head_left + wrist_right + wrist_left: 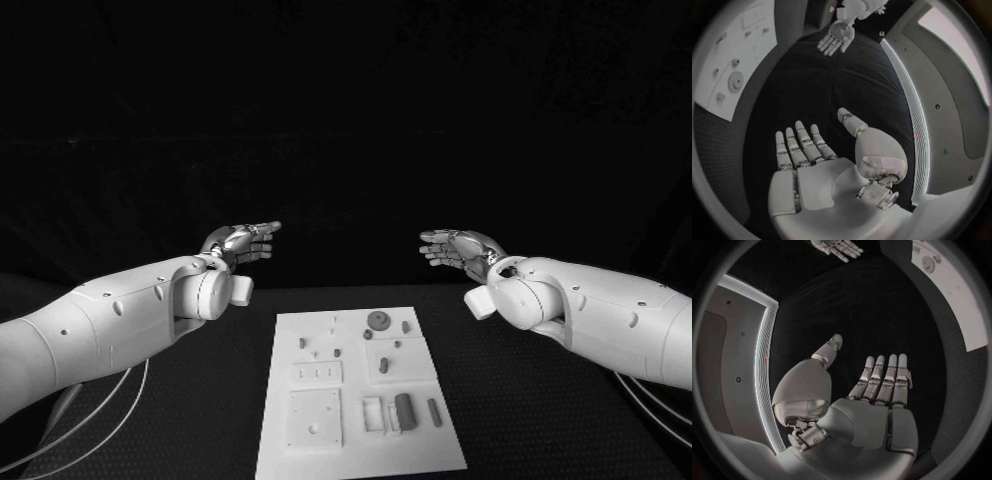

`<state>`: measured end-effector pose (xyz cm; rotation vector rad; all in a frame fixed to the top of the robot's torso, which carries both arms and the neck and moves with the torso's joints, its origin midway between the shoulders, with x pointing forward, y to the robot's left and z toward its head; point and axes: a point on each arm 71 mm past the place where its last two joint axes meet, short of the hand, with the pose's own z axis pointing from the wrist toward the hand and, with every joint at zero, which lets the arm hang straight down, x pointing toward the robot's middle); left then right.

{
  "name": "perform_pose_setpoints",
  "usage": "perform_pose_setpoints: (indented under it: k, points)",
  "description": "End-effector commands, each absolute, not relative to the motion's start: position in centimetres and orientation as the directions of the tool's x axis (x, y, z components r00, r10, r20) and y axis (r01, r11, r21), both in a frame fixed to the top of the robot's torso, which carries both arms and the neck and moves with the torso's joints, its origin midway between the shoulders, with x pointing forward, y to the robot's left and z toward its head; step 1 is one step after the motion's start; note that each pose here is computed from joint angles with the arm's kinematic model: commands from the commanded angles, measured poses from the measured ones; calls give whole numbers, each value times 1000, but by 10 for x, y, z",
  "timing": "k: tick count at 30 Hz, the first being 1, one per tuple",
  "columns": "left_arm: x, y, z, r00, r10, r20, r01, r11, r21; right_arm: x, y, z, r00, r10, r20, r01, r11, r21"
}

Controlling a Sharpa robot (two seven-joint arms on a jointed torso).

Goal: Assemble the parts on the task board

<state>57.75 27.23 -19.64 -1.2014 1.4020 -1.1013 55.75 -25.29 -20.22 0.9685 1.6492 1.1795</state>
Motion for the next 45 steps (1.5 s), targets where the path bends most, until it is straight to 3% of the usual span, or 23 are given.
perform_pose_setpoints:
  k: [1, 14, 18, 32, 45]
  points:
    - [574, 265, -197, -181, -977, -110, -139, 136, -981, 558, -246, -201, -406, 792, -455, -47, 480, 876]
    - [545, 253, -189, -412, -898, -153, -79, 203, -976, 561, -230, -199, -377, 564, -734, -260, 697, 669]
    - [540, 241, -187, -474, -870, -138, -62, 189, -980, 555, -223, -197, -296, 358, -885, -422, 783, 458]
    - [526, 233, -180, -487, -865, -123, -49, 167, -985, 557, -182, -202, -205, 96, -974, -548, 814, 195]
    - [510, 232, -169, -490, -865, -110, -37, 147, -988, 549, -148, -226, -149, -110, -983, -591, 807, -1]
